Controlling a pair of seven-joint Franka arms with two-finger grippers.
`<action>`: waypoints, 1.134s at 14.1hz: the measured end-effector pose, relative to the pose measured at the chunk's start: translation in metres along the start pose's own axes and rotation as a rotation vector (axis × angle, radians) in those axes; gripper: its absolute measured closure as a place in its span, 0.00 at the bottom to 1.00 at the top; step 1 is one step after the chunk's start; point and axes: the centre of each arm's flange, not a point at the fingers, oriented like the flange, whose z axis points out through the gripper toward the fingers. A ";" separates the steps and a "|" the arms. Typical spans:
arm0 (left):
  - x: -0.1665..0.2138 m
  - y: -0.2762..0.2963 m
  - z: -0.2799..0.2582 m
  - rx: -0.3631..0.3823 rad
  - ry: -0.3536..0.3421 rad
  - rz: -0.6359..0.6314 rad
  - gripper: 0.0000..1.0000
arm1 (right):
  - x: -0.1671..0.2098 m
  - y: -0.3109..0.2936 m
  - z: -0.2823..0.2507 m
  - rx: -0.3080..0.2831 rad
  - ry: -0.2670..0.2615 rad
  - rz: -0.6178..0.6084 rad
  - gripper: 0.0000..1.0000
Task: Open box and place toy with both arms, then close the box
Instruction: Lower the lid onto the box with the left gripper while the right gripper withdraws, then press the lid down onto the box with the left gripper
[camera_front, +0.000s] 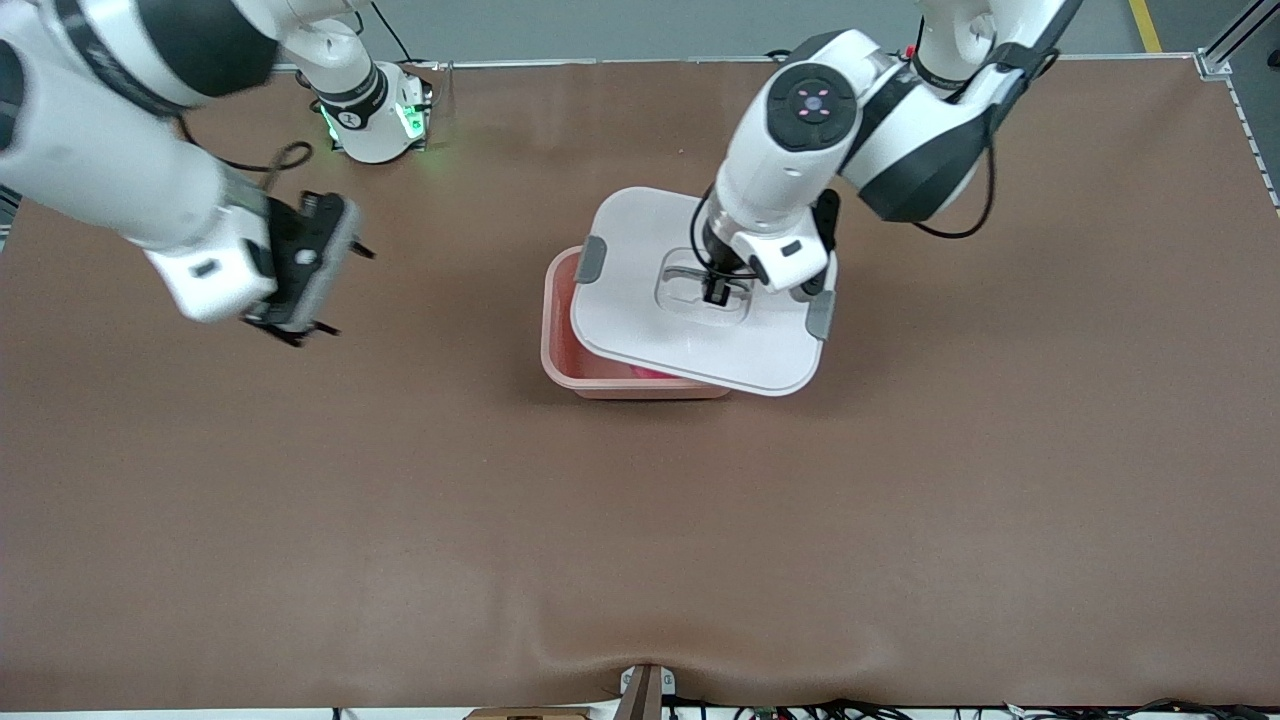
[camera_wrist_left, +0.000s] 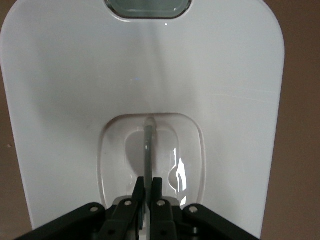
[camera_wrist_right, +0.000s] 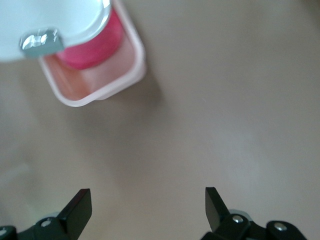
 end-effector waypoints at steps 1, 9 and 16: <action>-0.011 -0.003 0.011 -0.019 0.011 -0.029 0.93 | -0.015 0.005 -0.011 -0.012 0.006 0.093 0.00; -0.064 -0.021 0.096 -0.114 0.134 -0.095 0.93 | -0.113 0.075 -0.008 0.002 -0.006 0.738 0.00; -0.069 -0.021 0.101 -0.127 0.107 -0.173 0.93 | -0.157 0.094 -0.028 -0.141 -0.045 1.006 0.00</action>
